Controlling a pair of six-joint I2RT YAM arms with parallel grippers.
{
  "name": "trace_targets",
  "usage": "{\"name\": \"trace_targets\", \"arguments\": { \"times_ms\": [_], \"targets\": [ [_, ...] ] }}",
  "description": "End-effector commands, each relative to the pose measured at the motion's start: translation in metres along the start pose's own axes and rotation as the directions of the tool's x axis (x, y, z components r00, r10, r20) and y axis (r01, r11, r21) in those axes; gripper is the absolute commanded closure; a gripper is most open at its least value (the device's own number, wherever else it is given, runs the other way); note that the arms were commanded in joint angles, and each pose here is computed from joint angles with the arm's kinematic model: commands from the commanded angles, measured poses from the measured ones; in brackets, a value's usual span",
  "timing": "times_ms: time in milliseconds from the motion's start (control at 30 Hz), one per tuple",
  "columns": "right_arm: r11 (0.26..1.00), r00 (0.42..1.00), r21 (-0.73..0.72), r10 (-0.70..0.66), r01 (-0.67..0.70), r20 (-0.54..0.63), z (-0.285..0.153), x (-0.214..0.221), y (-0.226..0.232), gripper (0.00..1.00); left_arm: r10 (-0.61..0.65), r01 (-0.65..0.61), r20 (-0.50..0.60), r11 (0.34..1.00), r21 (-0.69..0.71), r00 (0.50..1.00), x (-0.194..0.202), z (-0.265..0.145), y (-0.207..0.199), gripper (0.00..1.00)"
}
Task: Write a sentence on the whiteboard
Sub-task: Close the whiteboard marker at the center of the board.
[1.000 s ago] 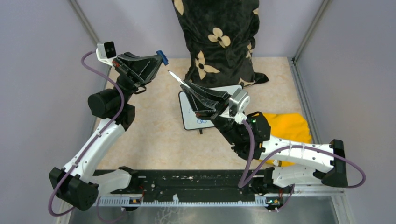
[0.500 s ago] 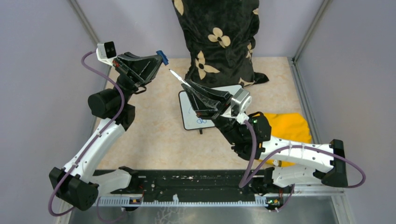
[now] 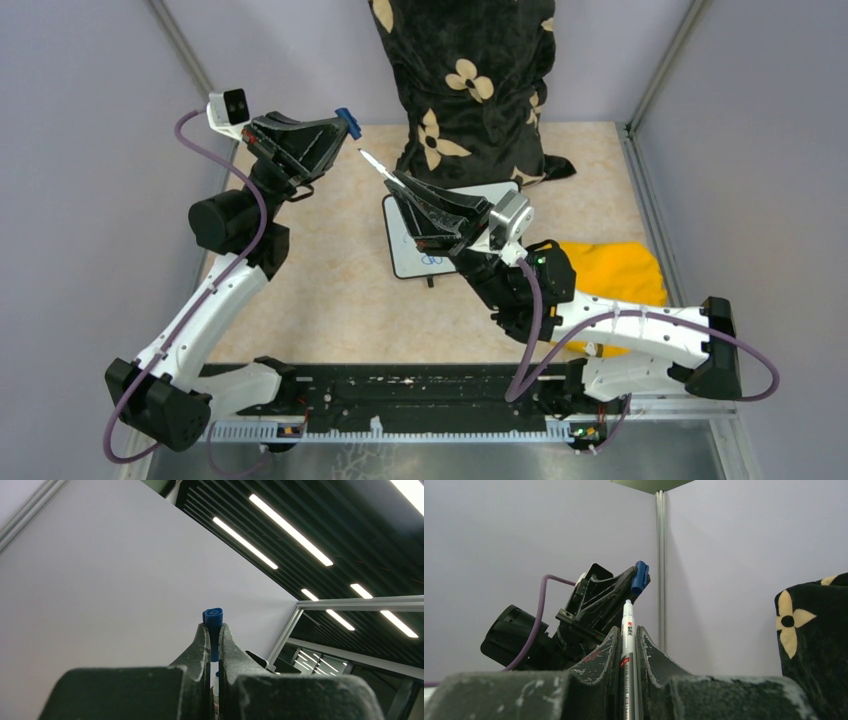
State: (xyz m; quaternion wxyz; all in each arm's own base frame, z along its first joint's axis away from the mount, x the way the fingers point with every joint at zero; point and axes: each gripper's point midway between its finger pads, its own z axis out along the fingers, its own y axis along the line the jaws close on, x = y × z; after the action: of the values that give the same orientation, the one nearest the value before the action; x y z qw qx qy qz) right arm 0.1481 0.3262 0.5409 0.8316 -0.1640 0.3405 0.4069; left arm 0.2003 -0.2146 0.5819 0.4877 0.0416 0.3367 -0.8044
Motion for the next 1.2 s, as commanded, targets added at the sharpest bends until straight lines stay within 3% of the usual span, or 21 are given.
{"name": "trace_targets", "arguments": {
  "times_ms": [0,1167],
  "targets": [
    [0.999,0.996,0.017,0.029,-0.030,0.082,0.0084,-0.0309,-0.0022,1.00,0.028,-0.028,0.009,0.999,0.034,1.000,-0.0016,0.0008,-0.0131,1.00],
    [0.999,0.994,0.040,0.022,-0.027,0.111,0.0087,-0.0392,-0.0074,1.00,0.024,-0.023,-0.011,0.999,0.036,1.000,0.0064,0.0027,-0.0146,1.00]
  ]
}}
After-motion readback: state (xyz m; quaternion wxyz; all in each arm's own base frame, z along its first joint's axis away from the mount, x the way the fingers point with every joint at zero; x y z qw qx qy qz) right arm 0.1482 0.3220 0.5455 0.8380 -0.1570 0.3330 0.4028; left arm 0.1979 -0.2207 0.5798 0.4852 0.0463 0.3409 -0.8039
